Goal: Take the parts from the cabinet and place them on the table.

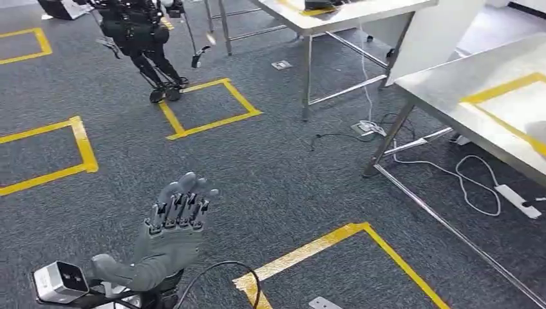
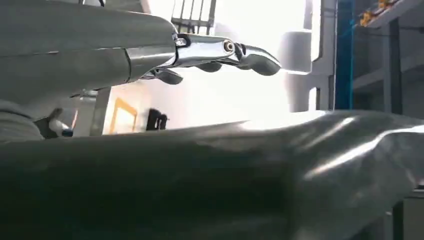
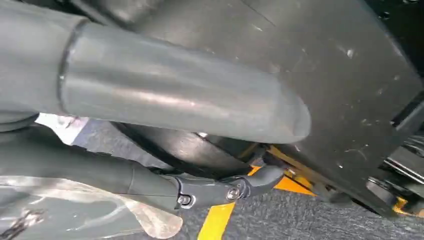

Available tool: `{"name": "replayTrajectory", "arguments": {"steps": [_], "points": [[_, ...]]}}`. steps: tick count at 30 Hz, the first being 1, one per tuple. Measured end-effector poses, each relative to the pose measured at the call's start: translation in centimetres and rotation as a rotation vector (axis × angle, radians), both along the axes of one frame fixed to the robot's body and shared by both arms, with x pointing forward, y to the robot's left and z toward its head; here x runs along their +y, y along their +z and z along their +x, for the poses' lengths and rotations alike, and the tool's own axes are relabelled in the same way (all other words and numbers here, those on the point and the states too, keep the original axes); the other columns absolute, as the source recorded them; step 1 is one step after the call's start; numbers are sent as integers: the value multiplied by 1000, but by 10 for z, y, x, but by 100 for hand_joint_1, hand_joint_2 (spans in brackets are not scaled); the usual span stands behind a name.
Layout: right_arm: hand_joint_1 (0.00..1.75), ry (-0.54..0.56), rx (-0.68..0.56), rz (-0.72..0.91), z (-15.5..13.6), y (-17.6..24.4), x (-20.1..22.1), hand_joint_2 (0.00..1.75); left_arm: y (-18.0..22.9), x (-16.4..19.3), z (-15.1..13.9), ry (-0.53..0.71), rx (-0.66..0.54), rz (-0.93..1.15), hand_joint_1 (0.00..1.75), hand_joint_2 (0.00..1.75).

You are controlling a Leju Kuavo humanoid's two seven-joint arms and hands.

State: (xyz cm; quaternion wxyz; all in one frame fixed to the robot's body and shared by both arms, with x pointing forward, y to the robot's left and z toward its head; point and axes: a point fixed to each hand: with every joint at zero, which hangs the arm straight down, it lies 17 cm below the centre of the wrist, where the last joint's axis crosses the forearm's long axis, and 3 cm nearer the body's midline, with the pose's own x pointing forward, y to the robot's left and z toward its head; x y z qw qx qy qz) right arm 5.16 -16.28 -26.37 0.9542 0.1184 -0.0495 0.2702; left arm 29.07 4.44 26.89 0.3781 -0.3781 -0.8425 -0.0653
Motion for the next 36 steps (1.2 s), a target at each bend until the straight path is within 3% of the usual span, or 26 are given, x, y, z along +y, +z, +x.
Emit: {"name": "replayTrajectory", "arguments": {"steps": [36], "points": [[0,-18,5,5,1,0,0,0,8,-18,-5,-2,-55,36,0,0]]}}
